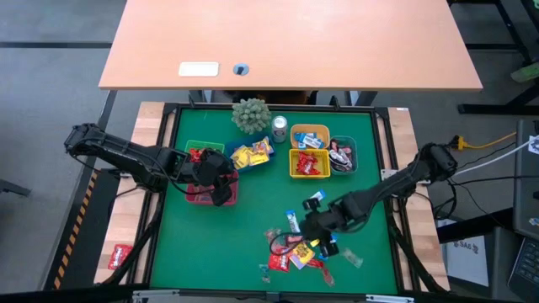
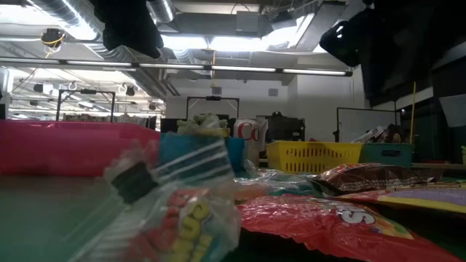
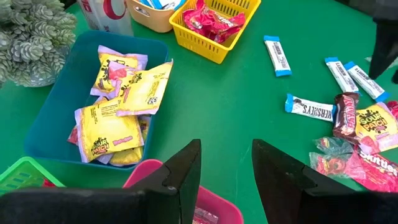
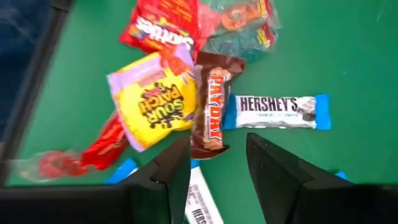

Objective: Sort candy
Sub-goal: Put the brown candy bar into the green bin

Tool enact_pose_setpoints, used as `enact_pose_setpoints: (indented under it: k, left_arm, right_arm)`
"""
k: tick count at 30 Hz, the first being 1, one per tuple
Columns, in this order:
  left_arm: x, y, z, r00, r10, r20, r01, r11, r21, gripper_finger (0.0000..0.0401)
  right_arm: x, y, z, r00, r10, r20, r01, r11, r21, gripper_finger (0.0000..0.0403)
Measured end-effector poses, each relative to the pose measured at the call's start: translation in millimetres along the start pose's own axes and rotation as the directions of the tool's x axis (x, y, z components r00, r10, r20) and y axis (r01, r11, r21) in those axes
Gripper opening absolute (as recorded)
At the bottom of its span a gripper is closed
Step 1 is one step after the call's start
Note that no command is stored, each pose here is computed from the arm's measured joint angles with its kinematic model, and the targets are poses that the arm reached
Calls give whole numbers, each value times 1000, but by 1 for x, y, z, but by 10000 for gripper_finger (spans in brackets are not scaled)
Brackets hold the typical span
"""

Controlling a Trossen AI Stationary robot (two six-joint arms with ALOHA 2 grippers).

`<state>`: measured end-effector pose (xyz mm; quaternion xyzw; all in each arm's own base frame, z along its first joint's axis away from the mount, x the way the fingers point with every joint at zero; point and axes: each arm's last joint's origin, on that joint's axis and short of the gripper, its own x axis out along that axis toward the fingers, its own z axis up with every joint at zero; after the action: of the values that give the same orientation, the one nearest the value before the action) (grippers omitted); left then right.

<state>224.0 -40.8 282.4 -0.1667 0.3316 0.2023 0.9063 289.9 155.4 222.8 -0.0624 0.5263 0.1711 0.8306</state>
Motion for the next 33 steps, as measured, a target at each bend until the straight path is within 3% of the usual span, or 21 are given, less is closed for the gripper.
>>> enact_pose_setpoints:
  k: [26,33]
  left_arm:
    - [0,0,0,1000,-1,0,1,1000,1,131]
    - [0,0,0,1000,-2,0,2,1000,1,131]
  right_arm:
    - [81,3,-16,975,-47,-219,42,999,-24,153]
    - [81,3,-16,973,-38,-226,34,999,-21,95]
